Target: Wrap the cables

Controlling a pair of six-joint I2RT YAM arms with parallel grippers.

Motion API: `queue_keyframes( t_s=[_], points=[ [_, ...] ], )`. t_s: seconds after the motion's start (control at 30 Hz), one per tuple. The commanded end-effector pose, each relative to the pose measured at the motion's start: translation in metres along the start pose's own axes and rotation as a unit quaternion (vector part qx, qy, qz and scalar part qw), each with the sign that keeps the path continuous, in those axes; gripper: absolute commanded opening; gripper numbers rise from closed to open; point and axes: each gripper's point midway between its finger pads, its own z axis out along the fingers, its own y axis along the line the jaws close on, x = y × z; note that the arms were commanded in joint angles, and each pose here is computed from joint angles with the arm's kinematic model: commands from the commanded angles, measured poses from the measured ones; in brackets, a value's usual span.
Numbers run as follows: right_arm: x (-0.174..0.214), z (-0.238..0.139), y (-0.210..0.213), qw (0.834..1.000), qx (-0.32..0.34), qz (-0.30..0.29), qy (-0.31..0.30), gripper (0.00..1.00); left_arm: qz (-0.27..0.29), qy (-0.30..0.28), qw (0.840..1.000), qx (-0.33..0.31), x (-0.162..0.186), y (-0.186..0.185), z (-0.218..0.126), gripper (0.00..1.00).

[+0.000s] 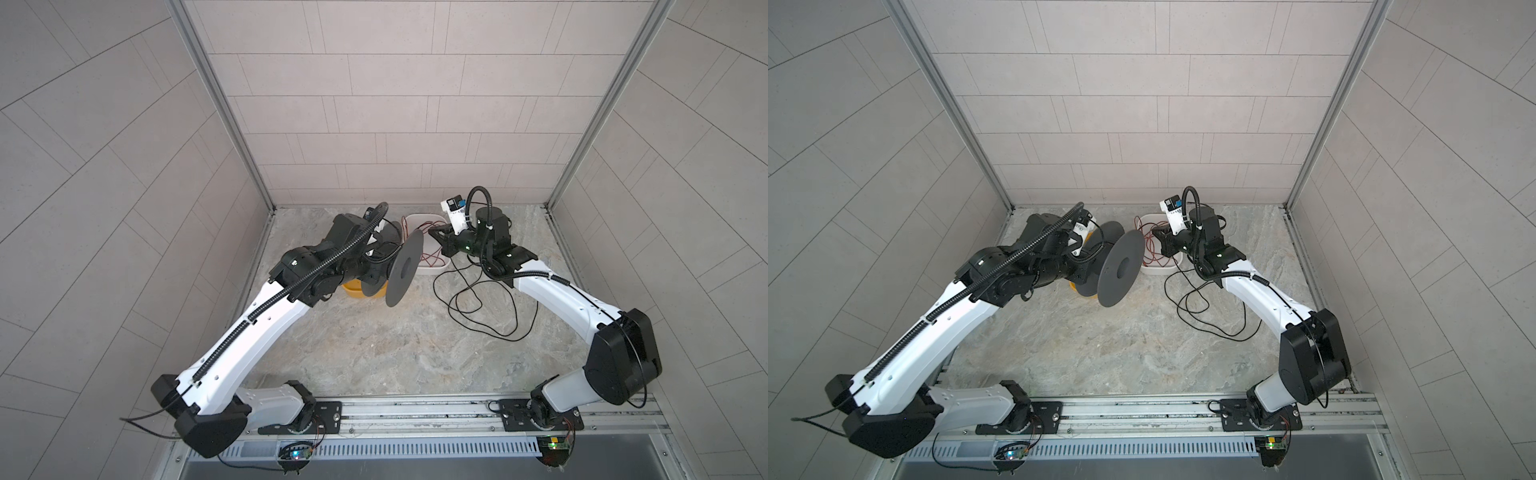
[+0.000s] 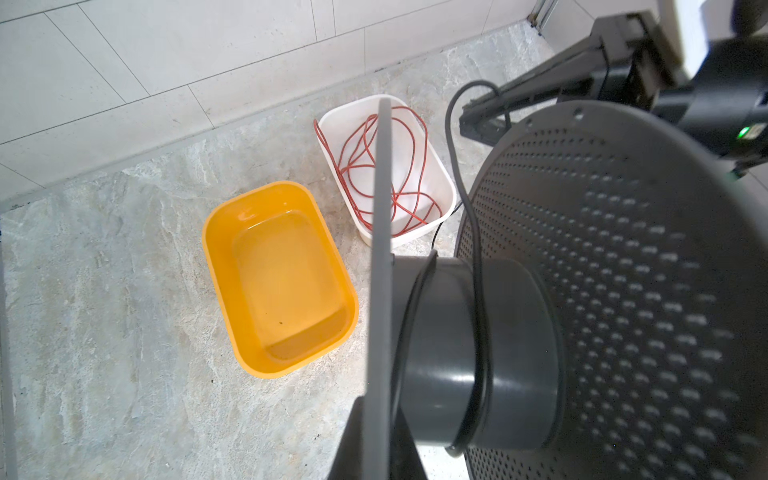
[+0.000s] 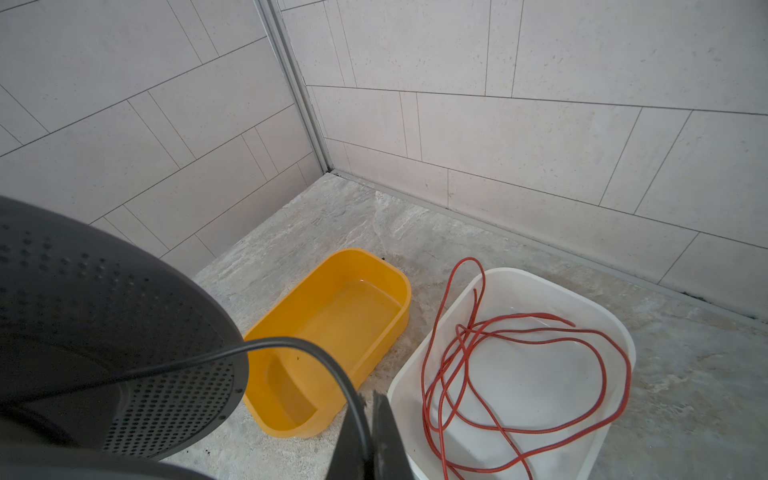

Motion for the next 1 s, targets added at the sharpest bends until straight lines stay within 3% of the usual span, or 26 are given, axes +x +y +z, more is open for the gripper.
queue_keyframes(
  t_s=[0.0, 0.33, 0.67, 0.97],
  points=[
    [-0.002, -0.001, -0.001, 1.000, -0.005, 0.001, -0.019, 0.00, -0.026, -0.056, 0.998, 0.030, -0.031, -0.005, -0.024, 0.00],
    [0.024, 0.007, -0.004, 1.000, -0.009, 0.013, 0.002, 0.00, -0.082, -0.079, 0.991, 0.065, -0.055, -0.002, -0.026, 0.00],
    [0.050, 0.007, -0.006, 1.000, -0.011, 0.021, 0.016, 0.08, -0.123, -0.108, 0.985, 0.051, -0.071, 0.017, -0.031, 0.00],
    [0.066, -0.003, -0.007, 0.999, 0.002, 0.023, 0.025, 0.08, -0.133, -0.115, 0.984, 0.010, -0.081, 0.043, -0.036, 0.00]
  ],
)
